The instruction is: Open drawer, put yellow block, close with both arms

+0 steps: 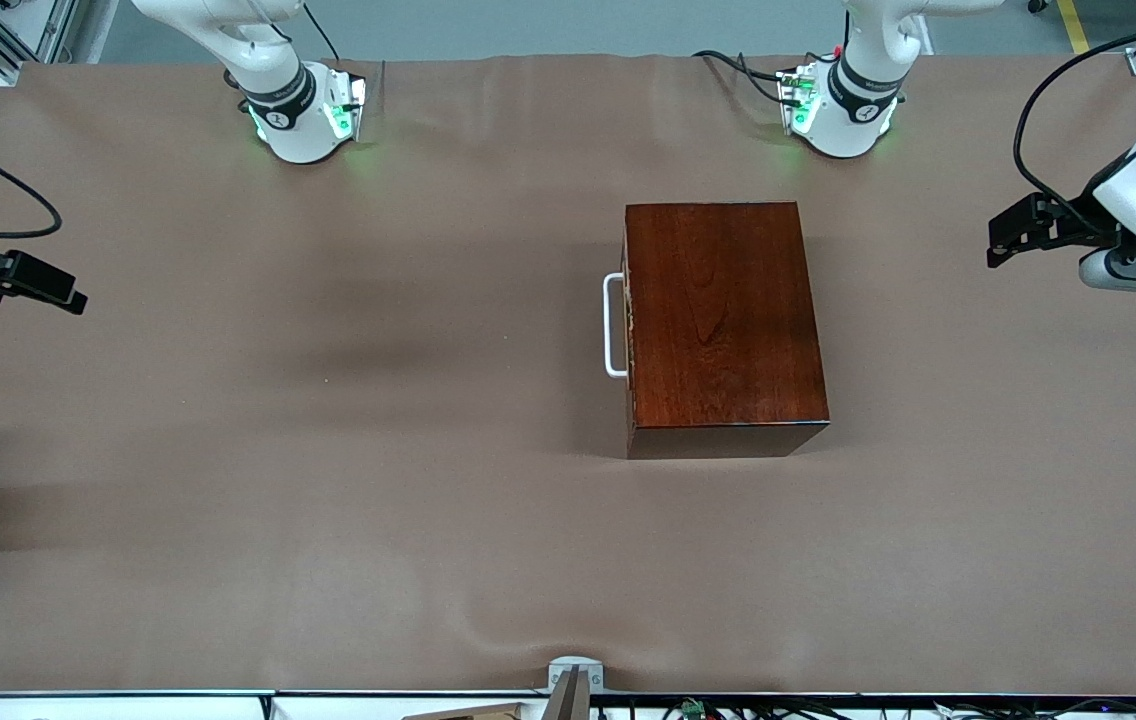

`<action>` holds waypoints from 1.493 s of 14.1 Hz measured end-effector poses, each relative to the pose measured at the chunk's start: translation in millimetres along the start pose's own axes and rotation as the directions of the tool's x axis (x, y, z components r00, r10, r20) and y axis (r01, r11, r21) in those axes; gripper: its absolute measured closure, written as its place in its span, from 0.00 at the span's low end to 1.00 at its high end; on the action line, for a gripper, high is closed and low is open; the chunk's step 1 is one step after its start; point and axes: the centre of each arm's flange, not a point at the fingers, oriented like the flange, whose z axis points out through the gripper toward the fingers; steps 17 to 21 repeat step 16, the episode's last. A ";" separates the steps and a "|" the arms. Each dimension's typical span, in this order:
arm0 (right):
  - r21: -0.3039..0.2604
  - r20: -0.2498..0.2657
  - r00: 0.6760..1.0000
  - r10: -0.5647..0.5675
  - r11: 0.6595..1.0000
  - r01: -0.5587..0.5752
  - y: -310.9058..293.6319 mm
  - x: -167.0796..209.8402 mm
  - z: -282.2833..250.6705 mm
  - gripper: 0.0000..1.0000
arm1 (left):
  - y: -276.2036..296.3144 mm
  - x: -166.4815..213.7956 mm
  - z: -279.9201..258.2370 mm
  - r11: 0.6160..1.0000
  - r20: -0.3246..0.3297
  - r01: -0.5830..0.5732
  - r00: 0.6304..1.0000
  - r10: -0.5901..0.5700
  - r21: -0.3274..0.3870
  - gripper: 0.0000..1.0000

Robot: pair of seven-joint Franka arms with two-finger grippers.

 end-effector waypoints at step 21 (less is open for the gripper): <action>0.000 0.000 1.000 0.000 1.000 0.000 0.0 0.0 0.0 0.00 | -17.0 -4.1 0.3 0.999 0.025 0.029 0.999 -0.030 0.017 0.00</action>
